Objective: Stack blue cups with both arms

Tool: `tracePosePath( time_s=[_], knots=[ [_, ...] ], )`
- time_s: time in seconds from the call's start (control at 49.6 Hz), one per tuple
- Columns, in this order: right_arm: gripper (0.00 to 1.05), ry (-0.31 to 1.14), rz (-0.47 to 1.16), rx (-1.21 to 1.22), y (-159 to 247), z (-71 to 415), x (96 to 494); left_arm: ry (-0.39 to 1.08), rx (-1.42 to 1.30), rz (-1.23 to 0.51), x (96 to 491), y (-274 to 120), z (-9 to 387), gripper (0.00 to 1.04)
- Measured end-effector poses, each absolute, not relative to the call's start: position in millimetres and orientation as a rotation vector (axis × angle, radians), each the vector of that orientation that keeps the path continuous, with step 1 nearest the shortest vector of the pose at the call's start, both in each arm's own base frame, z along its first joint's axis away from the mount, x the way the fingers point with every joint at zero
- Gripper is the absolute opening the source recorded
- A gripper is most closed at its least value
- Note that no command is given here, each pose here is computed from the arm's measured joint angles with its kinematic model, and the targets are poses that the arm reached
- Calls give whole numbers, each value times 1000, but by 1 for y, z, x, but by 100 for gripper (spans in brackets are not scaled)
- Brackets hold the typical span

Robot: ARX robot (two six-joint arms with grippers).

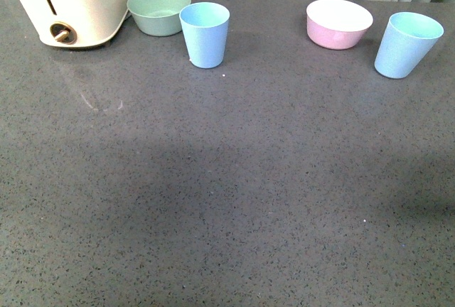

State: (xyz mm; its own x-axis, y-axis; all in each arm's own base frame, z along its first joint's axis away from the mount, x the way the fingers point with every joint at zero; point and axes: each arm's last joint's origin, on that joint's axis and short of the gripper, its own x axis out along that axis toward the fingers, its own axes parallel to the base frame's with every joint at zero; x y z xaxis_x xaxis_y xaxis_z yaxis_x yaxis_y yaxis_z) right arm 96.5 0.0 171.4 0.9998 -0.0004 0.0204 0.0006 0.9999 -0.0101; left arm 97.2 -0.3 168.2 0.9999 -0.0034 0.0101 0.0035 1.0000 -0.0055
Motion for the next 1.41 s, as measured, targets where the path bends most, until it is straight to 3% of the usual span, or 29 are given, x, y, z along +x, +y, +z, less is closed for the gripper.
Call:
tracePosePath(
  time_s=[0.604, 0.645, 0.685, 0.725, 0.786, 0.967, 1.41],
  knots=[
    [96, -20, 0, -10, 0, 171, 96, 2, -9, -4, 97, 0, 168, 96],
    [96, -20, 0, -10, 0, 171, 96, 105, -38, -21, 98, -1, 167, 96],
    [96, -20, 0, -10, 0, 171, 97, 373, -121, -36, 100, -1, 171, 96],
    [96, -20, 0, -10, 0, 171, 96, 504, -145, -25, 106, -2, 176, 96],
    [96, -20, 0, -10, 0, 171, 96, 571, -156, -24, 124, -2, 186, 96],
    [96, -20, 0, -10, 0, 171, 96, 527, -123, -45, 201, -11, 218, 96],
    [96, -20, 0, -10, 0, 171, 96, 691, -71, -50, 373, -86, 217, 96]
  ],
)
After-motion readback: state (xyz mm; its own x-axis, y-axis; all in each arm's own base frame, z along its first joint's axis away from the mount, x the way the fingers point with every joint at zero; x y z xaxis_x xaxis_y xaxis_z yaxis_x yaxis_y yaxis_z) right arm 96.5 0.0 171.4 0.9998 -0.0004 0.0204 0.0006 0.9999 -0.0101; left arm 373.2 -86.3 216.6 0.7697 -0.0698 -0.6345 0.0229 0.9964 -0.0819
